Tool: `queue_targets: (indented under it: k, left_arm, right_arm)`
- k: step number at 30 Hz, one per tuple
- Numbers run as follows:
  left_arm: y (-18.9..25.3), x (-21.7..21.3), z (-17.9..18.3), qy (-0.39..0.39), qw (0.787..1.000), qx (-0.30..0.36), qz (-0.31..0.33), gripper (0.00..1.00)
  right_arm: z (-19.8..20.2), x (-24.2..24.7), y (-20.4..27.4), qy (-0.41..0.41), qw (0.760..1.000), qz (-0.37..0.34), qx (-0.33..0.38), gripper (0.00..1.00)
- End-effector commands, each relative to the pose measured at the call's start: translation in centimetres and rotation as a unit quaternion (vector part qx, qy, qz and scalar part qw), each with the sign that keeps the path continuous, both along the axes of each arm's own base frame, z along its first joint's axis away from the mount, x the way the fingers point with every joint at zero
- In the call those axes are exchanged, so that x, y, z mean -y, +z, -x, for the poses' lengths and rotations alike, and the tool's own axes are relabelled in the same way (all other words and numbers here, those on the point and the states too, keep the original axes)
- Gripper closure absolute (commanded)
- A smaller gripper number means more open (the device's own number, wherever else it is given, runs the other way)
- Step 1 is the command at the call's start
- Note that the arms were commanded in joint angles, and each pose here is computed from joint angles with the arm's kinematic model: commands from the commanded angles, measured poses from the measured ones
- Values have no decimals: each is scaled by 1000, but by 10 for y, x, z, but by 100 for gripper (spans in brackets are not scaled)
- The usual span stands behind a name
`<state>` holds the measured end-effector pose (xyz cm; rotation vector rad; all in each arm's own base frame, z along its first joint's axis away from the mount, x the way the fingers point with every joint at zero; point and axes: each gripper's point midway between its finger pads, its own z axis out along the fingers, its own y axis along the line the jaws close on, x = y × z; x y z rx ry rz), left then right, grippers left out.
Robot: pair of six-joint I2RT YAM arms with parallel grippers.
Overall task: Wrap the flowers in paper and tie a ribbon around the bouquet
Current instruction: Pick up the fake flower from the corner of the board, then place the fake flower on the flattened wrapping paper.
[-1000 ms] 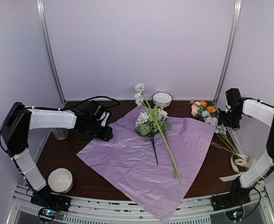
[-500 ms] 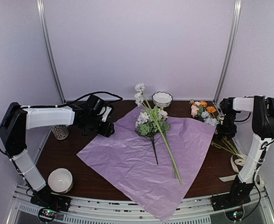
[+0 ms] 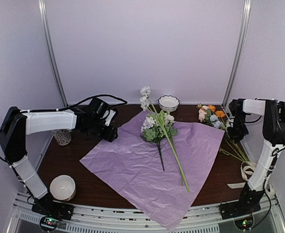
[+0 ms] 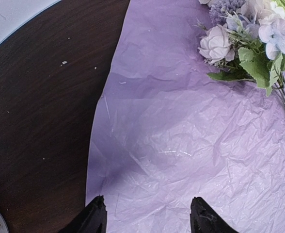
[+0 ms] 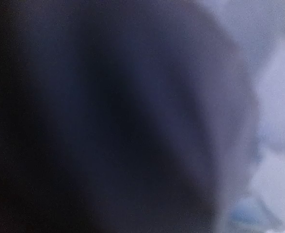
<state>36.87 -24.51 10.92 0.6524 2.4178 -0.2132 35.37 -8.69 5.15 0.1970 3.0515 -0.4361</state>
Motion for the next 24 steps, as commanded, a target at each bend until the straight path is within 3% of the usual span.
queue_targets:
  k: [1,7,12,15,19,24]
  left_arm:
    - [28,-3,-8,3,999,34,7,38]
    - [40,-6,-7,6,999,47,11,38]
    - [50,-7,-5,7,998,54,17,38]
    - [59,-9,-3,8,998,62,21,38]
    - [67,-14,-2,13,997,71,20,38]
    - [74,-15,2,12,997,74,25,38]
  right_arm:
    - [-15,8,48,13,996,60,61,100]
    - [-27,17,123,-6,976,123,181,100]
    - [-19,8,213,-30,934,112,337,100]
    - [-12,-17,257,-17,901,53,431,100]
    - [5,-72,297,17,867,-38,496,100]
    - [24,-198,333,124,807,-262,514,100]
